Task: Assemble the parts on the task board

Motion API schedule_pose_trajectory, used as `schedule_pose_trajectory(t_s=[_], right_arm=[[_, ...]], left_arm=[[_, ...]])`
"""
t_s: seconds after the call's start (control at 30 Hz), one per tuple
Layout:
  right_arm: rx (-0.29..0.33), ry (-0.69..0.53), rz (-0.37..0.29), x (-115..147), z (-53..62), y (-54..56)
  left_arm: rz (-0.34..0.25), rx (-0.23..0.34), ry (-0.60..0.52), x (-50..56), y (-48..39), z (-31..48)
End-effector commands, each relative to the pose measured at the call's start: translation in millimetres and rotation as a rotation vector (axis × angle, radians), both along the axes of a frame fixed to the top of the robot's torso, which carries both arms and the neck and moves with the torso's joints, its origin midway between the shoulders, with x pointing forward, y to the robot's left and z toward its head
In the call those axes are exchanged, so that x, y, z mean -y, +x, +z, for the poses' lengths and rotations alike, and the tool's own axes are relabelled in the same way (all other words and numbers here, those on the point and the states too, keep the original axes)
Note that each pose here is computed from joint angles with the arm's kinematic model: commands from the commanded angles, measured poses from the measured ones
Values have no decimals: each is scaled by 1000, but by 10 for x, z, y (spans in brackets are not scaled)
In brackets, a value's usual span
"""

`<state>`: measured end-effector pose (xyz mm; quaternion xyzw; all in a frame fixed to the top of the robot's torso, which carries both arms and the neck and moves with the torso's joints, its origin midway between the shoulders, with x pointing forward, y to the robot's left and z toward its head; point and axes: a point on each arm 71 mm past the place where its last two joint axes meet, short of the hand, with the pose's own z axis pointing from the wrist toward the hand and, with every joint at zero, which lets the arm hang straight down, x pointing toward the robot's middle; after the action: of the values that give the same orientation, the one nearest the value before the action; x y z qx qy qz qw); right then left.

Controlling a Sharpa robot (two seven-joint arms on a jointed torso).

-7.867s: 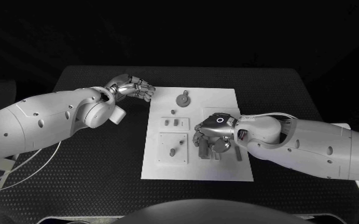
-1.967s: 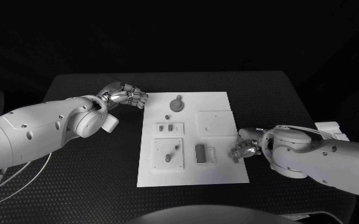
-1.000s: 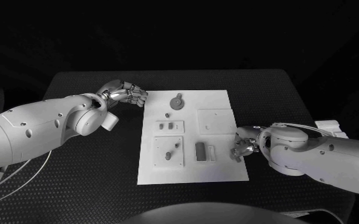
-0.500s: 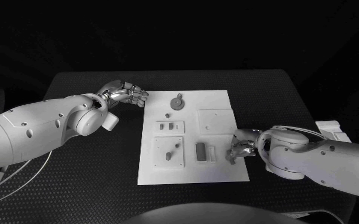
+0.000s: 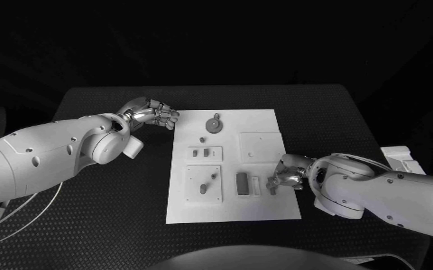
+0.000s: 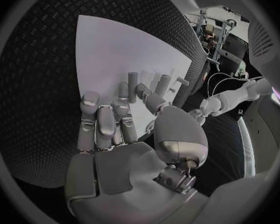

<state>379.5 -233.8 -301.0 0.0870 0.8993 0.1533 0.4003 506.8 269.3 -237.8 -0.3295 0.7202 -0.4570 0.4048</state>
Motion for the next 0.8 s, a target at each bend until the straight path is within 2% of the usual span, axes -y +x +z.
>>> schedule_pose_trajectory(t_s=[0.03,0.53,0.8], right_arm=[[-11,62,-33,-62,5,-3],[-29,85,-10,-236,-33,36],[-25,88,-10,-243,-35,41]], left_arm=[[-17,3,-7,26,-7,7],[-22,2,-7,30,-9,6],[-20,2,-5,17,-9,7]])
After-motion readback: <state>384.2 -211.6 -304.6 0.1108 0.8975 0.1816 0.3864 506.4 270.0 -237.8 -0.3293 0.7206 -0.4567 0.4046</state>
